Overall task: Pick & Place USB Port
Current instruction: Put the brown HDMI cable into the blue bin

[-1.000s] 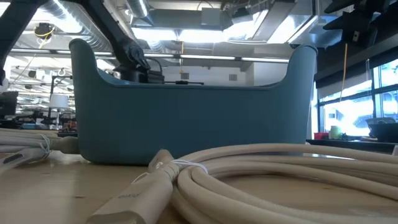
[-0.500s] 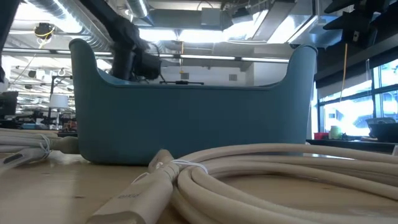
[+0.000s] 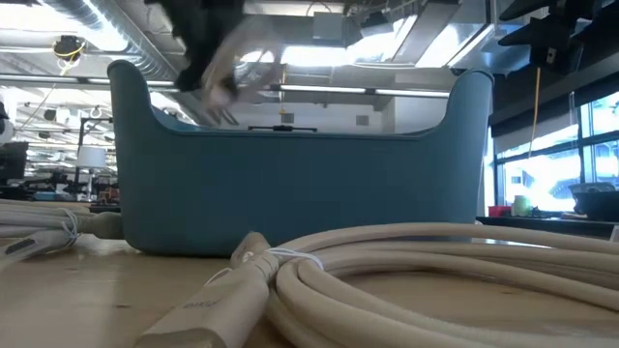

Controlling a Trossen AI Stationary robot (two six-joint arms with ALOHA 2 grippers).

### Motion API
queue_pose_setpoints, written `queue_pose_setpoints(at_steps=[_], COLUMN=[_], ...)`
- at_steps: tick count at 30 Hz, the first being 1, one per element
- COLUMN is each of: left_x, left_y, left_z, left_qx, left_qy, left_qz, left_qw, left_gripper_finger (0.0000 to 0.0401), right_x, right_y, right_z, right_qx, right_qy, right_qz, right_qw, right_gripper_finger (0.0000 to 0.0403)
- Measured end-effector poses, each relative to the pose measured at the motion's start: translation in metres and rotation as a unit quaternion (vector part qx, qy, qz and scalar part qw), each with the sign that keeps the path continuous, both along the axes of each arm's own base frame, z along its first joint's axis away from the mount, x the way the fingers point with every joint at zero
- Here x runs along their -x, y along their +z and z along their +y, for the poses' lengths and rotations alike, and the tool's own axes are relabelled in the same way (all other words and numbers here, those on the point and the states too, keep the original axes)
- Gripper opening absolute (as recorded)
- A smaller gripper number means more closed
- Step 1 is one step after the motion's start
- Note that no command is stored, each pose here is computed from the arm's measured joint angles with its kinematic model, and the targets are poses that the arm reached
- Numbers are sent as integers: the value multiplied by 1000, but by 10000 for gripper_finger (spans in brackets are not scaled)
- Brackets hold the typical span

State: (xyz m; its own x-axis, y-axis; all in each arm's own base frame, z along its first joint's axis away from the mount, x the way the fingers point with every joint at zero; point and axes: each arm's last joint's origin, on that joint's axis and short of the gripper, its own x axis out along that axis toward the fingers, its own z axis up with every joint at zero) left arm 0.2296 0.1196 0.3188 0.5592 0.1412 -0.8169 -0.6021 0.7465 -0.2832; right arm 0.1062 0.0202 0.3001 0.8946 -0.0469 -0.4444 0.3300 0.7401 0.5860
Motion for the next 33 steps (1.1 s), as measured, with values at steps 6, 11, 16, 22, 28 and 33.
queue_pose_setpoints(at_steps=[6, 11, 16, 22, 28, 33], left_x=[-34, -57, -81, -100, -116, -127], left_y=[11, -8, -37, -68, -87, -101], left_z=[-61, -114, -147, -151, -141, -136], left_qx=[26, 26, 16, 21, 5, -12], left_qy=[-116, -191, -222, -224, -210, -202], left_qz=[-89, -50, -14, 31, 33, 41], left_qw=[989, 980, 975, 974, 977, 978], left_gripper_finger=[43, 43, 43, 43, 43, 43], right_x=[0, 0, 0, -1, -1, -1], right_y=[0, 0, 1, 2, 2, 2], right_z=[0, -1, -2, -2, -2, -1], right_qx=[2, 1, 11, 7, 2, 1], right_qy=[-8, -11, -31, -32, -35, -32], right_qz=[-1, -1, -6, -15, -15, -14], right_qw=[1000, 1000, 999, 999, 999, 999], right_gripper_finger=[147, 147, 147, 147, 147, 147])
